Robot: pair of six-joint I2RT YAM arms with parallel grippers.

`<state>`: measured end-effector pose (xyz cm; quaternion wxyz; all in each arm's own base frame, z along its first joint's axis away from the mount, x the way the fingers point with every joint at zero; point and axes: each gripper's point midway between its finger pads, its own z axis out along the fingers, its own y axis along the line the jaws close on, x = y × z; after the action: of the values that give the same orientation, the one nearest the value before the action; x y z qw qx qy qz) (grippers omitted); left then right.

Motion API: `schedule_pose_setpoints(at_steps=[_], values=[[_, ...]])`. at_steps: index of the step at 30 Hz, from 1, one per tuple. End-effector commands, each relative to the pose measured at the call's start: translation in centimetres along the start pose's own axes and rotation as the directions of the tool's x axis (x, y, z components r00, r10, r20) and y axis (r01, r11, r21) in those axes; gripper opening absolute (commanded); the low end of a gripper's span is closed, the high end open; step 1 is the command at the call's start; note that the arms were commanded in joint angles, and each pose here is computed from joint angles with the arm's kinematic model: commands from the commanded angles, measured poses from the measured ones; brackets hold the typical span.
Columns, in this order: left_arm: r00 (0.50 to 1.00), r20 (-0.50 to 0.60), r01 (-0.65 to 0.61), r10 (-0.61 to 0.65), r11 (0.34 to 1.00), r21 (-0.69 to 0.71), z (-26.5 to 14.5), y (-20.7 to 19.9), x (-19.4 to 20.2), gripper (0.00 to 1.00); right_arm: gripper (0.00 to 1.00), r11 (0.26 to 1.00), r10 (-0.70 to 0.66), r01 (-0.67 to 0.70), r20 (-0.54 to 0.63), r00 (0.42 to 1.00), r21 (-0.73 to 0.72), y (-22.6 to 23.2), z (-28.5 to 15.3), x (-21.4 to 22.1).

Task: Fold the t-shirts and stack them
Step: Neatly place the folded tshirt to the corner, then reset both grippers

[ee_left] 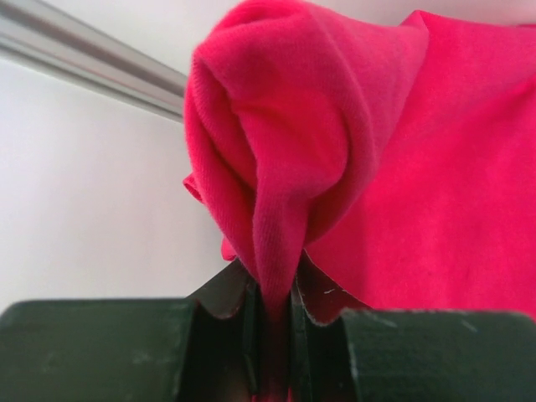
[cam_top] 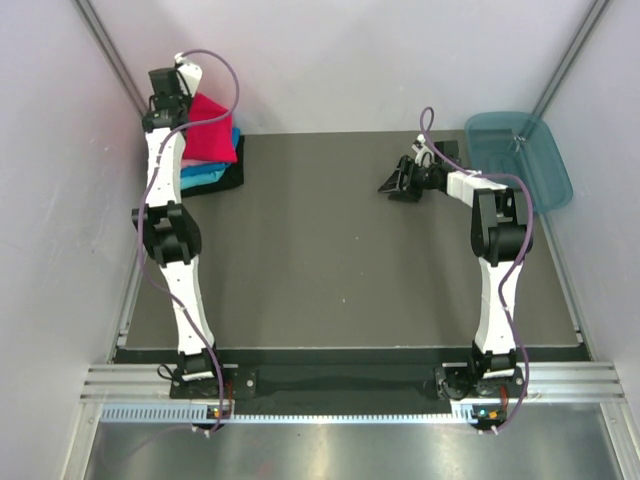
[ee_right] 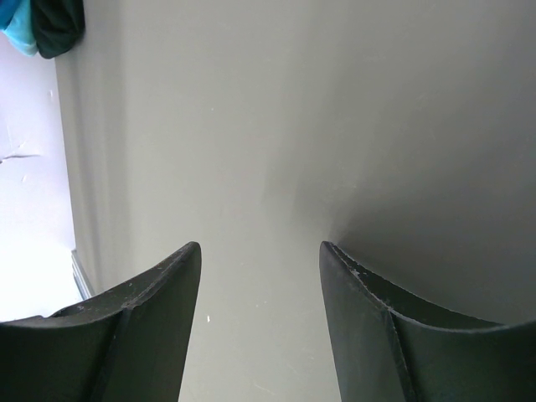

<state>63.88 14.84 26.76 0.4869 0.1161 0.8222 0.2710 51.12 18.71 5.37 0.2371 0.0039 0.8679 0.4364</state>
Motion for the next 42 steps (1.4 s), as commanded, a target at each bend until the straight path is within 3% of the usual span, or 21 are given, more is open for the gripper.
schedule_pose_setpoints(at_steps=[1,12,20,21,22,23,24,27,30,34,35,37,38,39,40,41,42], values=[[0.997,0.072,0.018,-0.011,0.995,-0.103,1.4,1.3,-1.5,0.0,0.59,0.996,-0.087,0.089,0.054,0.995,-0.026,2.4,-0.9,-2.2],[0.999,0.051,0.026,-0.016,0.981,-0.191,2.8,2.0,-0.3,0.0,0.59,0.996,-0.085,0.086,0.051,0.995,-0.023,2.3,-0.9,-2.0],[0.998,0.031,-0.045,0.055,0.961,-0.274,2.4,3.5,-0.5,0.0,0.59,0.995,-0.094,0.096,0.051,0.994,-0.029,2.5,-0.6,-2.0],[0.998,0.031,-0.049,0.062,0.947,-0.316,2.2,4.2,-0.7,0.21,0.59,0.995,-0.094,0.096,0.051,0.994,-0.029,2.5,-0.6,-2.0],[0.997,0.035,-0.049,0.066,0.934,-0.355,1.7,4.9,-1.1,0.48,0.59,0.994,-0.099,0.101,0.051,0.994,-0.03,2.6,-0.6,-2.0],[0.997,0.026,-0.055,0.07,0.923,-0.382,1.7,4.6,-1.1,0.67,0.59,0.994,-0.102,0.104,0.054,0.993,-0.032,2.7,-0.7,-2.2],[0.996,0.033,-0.063,0.084,0.911,-0.407,1.3,4.8,-1.7,0.99,0.59,0.994,-0.102,0.104,0.053,0.993,-0.031,2.7,-0.7,-2.1],[0.99,0.103,-0.034,0.095,0.873,-0.486,-0.6,4.4,-4.8,0.99,0.59,0.993,-0.109,0.111,0.055,0.993,-0.032,2.9,-0.9,-2.1],[0.971,0.231,0.062,0.055,0.881,-0.469,-3.1,3.4,-9.0,0.99,0.59,0.992,-0.117,0.12,0.066,0.991,-0.037,3.3,-1.2,-2.2],[0.902,0.431,0.159,0.028,0.906,-0.392,-10.0,-0.5,-16.7,0.99,0.61,0.983,-0.18,0.183,0.076,0.981,-0.035,4.4,-2.2,-2.2],[0.896,0.441,0.116,0.049,0.934,-0.339,-10.8,-4.2,-17.4,0.99,0.62,0.98,-0.193,0.196,0.077,0.978,-0.023,4.5,-2.4,-2.2],[0.871,0.49,0.116,0.043,0.95,-0.29,-14.4,-5.8,-19.1,0.99,0.73,0.965,-0.262,0.264,0.092,0.961,-0.006,5.3,-3.2,-2.9],[0.877,0.479,0.078,0.041,0.971,-0.224,-14.9,-9.4,-18.5,0.99,0.8,0.963,-0.27,0.267,0.094,0.958,0.038,5.0,-3.5,-3.2],[0.894,0.448,0.049,0.029,0.985,-0.163,-15.4,-11.2,-17.7,0.99,0.99,0.955,-0.297,0.292,0.114,0.948,0.059,5.6,-4.3,-3.9],[0.891,0.443,0.142,-0.105,0.988,-0.052,-16.6,-12.4,-17.3,0.99,1.0,0.944,-0.329,0.321,0.122,0.936,0.079,5.8,-4.7,-4.3],[0.9,0.405,0.162,-0.164,0.986,0.038,-16.9,-14.0,-16.4,0.99,1.0,0.937,-0.34,0.323,0.132,0.931,0.131,5.5,-5.2,-4.9],[0.915,0.302,0.237,-0.269,0.962,0.139,-16.8,-16.3,-14.1,0.99,1.0,0.926,-0.359,0.332,0.153,0.92,0.179,6.1,-6.1,-5.7]])
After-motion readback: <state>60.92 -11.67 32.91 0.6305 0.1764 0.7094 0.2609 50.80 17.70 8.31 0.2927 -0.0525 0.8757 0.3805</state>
